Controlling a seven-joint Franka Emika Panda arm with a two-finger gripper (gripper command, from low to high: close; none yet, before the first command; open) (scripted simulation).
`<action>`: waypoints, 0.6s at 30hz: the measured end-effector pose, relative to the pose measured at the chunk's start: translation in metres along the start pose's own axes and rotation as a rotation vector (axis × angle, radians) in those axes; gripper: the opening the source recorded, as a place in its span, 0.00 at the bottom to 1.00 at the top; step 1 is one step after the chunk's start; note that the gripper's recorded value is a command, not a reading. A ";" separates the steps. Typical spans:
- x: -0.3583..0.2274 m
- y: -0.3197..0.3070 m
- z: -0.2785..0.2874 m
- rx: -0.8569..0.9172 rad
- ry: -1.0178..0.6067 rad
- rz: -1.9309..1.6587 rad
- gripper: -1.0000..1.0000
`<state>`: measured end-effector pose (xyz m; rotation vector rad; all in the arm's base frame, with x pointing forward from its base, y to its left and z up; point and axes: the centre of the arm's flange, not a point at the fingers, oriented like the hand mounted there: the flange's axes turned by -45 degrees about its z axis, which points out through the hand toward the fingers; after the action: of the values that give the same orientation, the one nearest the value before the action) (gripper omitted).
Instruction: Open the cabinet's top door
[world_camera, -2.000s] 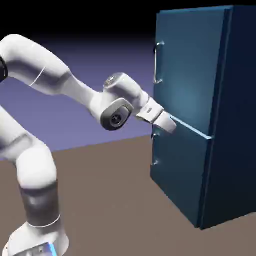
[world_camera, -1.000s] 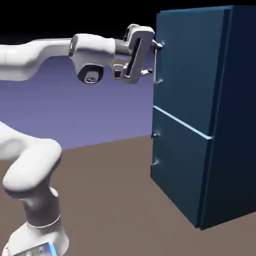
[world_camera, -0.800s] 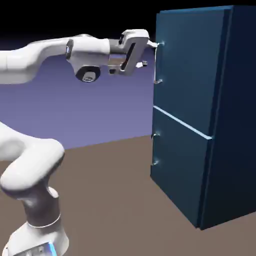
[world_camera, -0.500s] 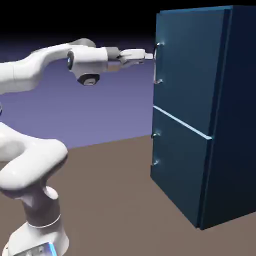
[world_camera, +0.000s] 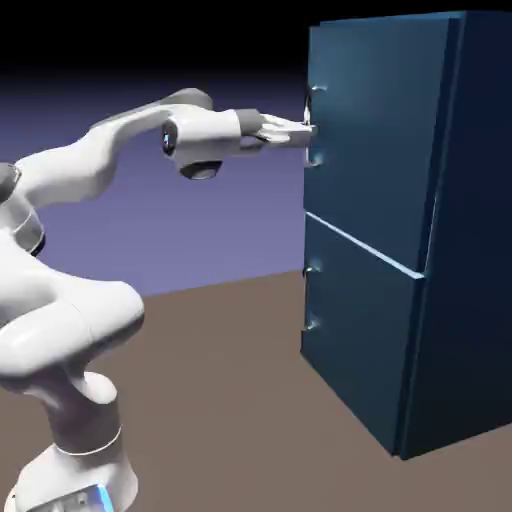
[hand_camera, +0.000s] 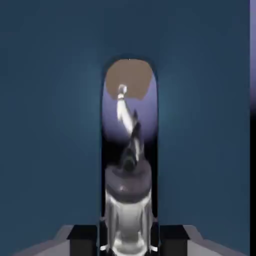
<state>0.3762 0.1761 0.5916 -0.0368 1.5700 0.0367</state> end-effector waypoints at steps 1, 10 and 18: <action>0.000 -0.003 -0.006 -0.020 0.000 0.000 0.00; 0.000 -0.035 -0.061 -0.196 0.002 -0.002 0.00; 0.000 -0.087 -0.119 -0.416 0.001 0.000 0.00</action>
<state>0.2615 0.0836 0.5917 -0.3632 1.5405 0.3631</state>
